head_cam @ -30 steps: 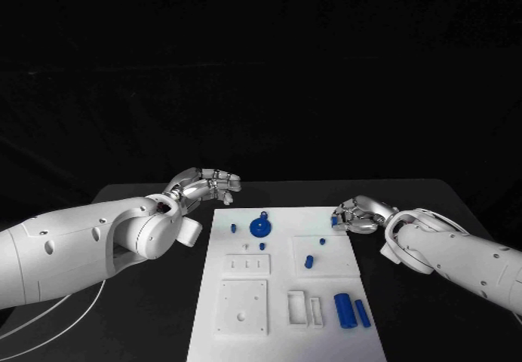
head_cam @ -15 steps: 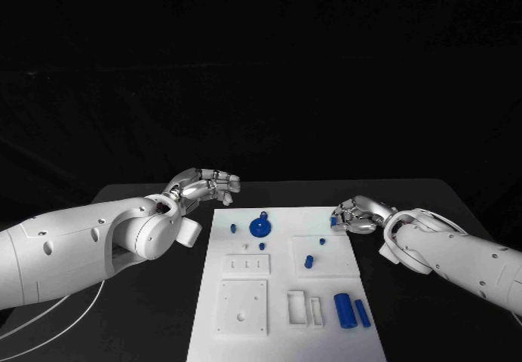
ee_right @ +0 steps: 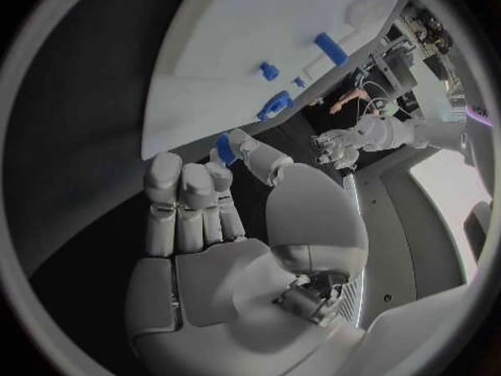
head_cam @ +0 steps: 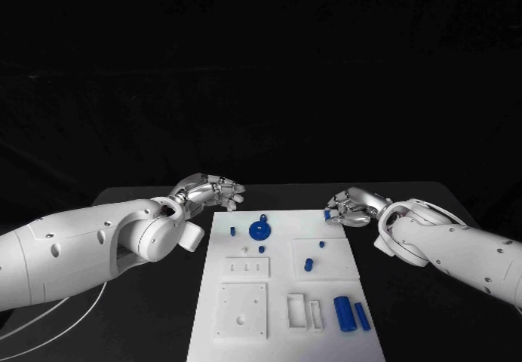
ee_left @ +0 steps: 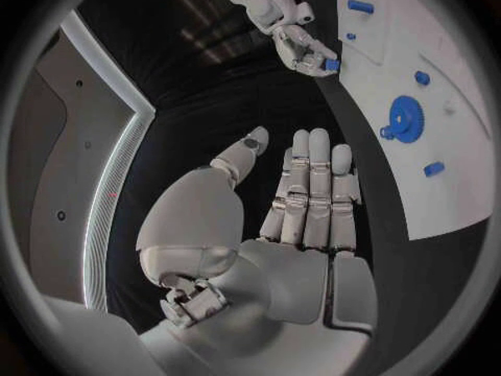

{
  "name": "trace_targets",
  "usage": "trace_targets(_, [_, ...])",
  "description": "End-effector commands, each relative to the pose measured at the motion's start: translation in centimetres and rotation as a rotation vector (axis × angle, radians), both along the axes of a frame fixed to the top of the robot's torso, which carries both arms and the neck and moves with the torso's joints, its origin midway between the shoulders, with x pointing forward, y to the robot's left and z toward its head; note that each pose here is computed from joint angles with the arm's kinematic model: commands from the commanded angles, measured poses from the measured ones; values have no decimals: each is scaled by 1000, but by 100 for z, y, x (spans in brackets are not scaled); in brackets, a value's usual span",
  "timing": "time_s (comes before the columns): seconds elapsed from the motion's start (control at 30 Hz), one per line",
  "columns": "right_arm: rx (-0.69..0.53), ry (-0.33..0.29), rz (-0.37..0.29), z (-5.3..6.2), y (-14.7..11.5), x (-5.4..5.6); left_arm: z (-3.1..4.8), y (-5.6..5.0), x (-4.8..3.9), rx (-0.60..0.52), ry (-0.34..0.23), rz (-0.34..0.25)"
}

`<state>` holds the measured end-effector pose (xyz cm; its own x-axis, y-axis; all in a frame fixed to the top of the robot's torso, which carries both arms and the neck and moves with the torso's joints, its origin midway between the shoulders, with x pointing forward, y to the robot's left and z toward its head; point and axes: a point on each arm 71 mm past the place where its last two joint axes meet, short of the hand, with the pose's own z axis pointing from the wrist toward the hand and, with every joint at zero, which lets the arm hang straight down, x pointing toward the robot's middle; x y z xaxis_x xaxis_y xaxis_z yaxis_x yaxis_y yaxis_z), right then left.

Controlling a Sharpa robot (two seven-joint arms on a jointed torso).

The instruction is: Assemble the parts on the task board

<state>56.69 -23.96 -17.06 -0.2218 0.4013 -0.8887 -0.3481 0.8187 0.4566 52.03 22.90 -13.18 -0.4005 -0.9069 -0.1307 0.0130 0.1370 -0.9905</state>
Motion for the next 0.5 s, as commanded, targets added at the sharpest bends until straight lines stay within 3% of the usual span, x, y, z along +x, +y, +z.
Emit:
trace_targets(0.03, [-119, 12, 9, 78, 140, -18, -76, -136, 14, 60, 91, -87])
trace_targets(0.27, [-180, -68, 62, 289, 589, -137, -156, -323, 45, 174, 143, -113])
trace_targets(0.5, [-195, -101, 91, 353, 910, -242, -205, -472, 24, 222, 190, -127])
